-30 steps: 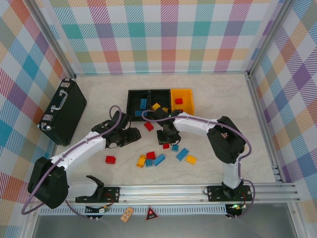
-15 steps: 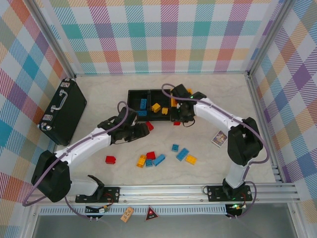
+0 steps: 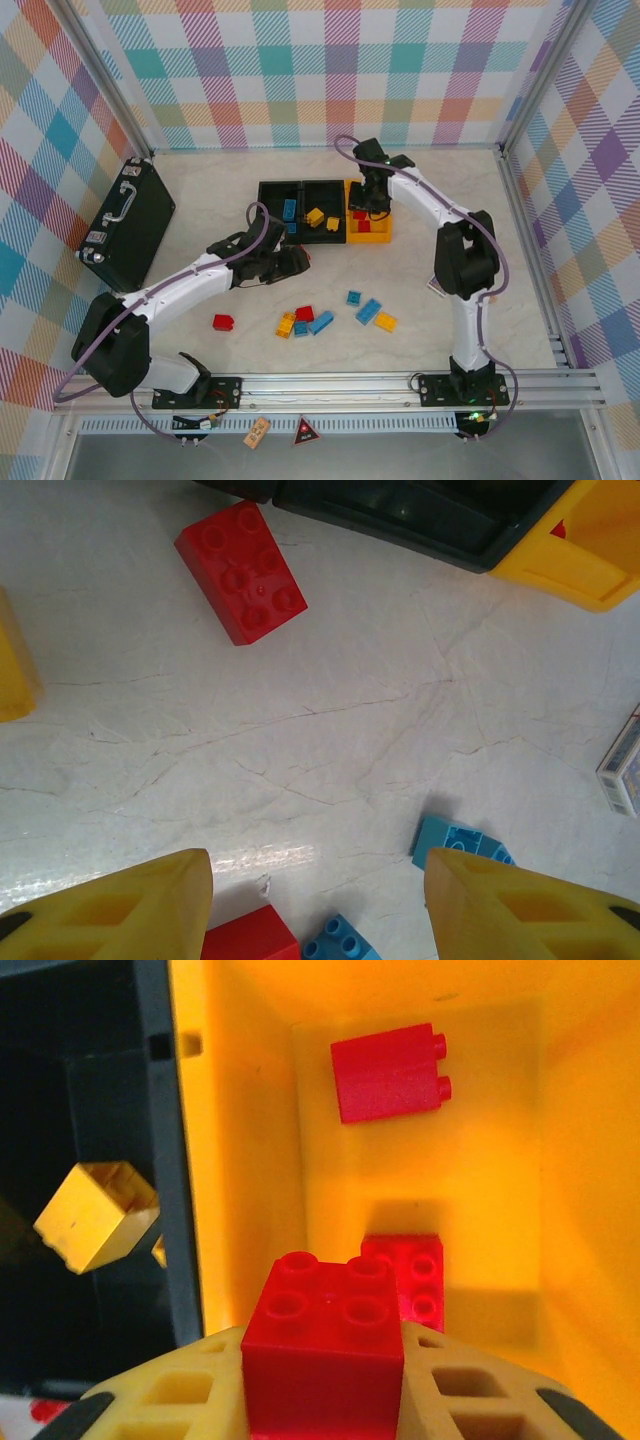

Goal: Sort the legos into containers by color
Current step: Place the lego in the container, then pick up the lego from the center of the table, then place the lego in the container, then pick up the lego from the center of the table, then place the lego in the container, then pick up the lego from the bottom-center of the table.

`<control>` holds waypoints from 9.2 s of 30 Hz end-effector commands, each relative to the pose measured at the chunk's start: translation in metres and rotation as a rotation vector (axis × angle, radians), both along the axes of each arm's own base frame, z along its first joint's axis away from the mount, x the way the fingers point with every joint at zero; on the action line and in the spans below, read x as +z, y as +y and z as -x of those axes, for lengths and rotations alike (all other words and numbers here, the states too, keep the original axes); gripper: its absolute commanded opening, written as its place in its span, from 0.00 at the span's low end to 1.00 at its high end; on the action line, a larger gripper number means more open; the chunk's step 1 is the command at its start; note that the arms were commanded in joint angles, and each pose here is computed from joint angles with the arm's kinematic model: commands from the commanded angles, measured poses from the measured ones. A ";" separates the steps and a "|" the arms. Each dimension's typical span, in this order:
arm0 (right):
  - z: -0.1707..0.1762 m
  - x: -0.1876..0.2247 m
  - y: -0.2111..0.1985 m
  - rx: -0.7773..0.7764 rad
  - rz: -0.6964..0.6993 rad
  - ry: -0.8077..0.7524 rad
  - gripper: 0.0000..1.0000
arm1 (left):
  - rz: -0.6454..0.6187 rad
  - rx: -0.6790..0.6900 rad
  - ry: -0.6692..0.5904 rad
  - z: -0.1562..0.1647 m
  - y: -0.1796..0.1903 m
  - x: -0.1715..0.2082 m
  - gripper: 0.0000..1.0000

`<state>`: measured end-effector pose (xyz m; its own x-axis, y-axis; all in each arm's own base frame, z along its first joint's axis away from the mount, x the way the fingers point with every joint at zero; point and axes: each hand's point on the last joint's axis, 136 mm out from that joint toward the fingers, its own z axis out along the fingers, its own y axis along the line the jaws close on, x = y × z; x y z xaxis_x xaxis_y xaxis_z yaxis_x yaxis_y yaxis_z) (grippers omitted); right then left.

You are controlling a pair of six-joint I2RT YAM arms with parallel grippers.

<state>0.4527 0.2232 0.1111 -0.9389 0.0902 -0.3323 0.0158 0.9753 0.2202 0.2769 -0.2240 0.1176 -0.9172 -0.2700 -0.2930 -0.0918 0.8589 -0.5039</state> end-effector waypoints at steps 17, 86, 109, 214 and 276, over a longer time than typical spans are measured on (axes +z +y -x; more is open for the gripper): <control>-0.011 0.021 -0.005 0.003 -0.023 -0.020 0.47 | 0.006 0.007 -0.021 -0.010 -0.009 0.009 0.58; 0.193 -0.054 0.046 0.151 0.015 0.324 0.25 | -0.060 0.025 0.014 0.034 0.030 -0.012 0.58; 0.050 0.027 0.184 0.351 -0.168 0.045 0.26 | -0.217 0.239 0.050 0.055 0.093 -0.019 0.57; 0.203 0.014 -0.021 0.017 -0.169 0.042 0.48 | -0.320 -0.094 -0.065 -0.144 -0.073 0.001 0.29; 0.248 -0.075 0.000 0.012 -0.160 0.436 0.61 | -0.185 -0.139 0.016 -0.023 -0.029 -0.002 0.54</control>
